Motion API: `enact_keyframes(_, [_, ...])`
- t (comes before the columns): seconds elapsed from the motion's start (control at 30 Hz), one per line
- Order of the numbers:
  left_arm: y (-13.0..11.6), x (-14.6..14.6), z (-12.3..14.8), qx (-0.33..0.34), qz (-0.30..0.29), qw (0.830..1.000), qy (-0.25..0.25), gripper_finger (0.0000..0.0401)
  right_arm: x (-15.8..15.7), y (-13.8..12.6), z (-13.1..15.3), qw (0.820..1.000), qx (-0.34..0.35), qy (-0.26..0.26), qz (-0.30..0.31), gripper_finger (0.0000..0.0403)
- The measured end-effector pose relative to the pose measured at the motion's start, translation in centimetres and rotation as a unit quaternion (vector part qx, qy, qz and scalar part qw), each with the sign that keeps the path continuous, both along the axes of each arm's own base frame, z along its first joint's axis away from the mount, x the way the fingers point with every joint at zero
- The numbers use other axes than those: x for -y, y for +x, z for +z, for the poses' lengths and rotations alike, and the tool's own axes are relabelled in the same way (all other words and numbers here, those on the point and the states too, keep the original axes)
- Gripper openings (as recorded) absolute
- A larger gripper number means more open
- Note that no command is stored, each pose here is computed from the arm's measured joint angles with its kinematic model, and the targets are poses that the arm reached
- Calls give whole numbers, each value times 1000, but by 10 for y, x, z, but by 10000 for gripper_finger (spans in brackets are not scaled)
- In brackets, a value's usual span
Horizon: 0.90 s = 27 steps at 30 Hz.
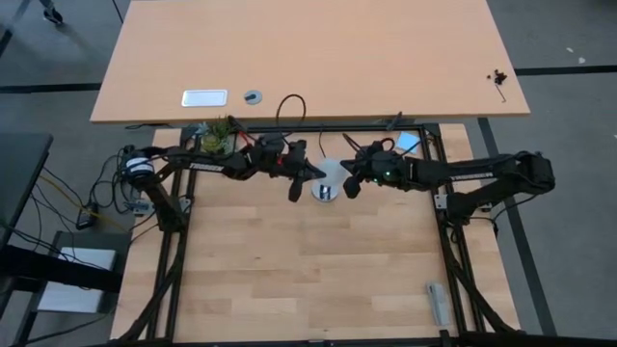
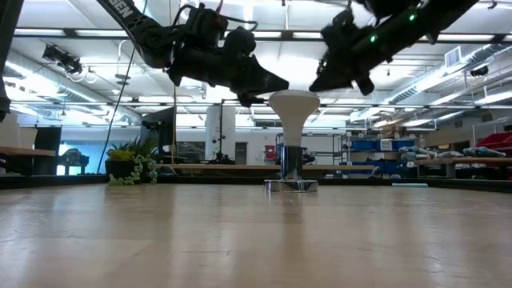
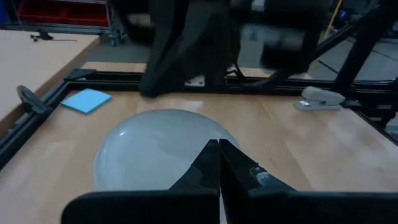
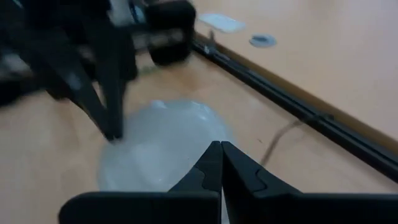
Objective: Screw lightbulb
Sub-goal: Remove the white lightbulb from the desk lamp
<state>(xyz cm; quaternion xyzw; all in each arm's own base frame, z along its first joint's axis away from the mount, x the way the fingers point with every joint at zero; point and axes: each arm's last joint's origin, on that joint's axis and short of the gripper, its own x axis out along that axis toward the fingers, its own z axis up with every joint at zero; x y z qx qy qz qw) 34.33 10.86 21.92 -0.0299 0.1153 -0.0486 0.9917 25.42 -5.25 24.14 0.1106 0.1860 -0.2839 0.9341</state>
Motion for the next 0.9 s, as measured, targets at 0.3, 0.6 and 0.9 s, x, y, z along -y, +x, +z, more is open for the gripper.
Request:
enact_keyframes(0.3, [-10,0,17,9,41,999,17,0,-25,-3,11,998,27,14,49,12])
enact_keyframes(0.6, [-16,-7,26,3,134,990,38,0,-27,10,-5,998,4,20,56,11])
enact_keyframes(0.9, [-17,-13,11,-49,138,989,27,0,-20,10,-7,999,-3,21,49,11])
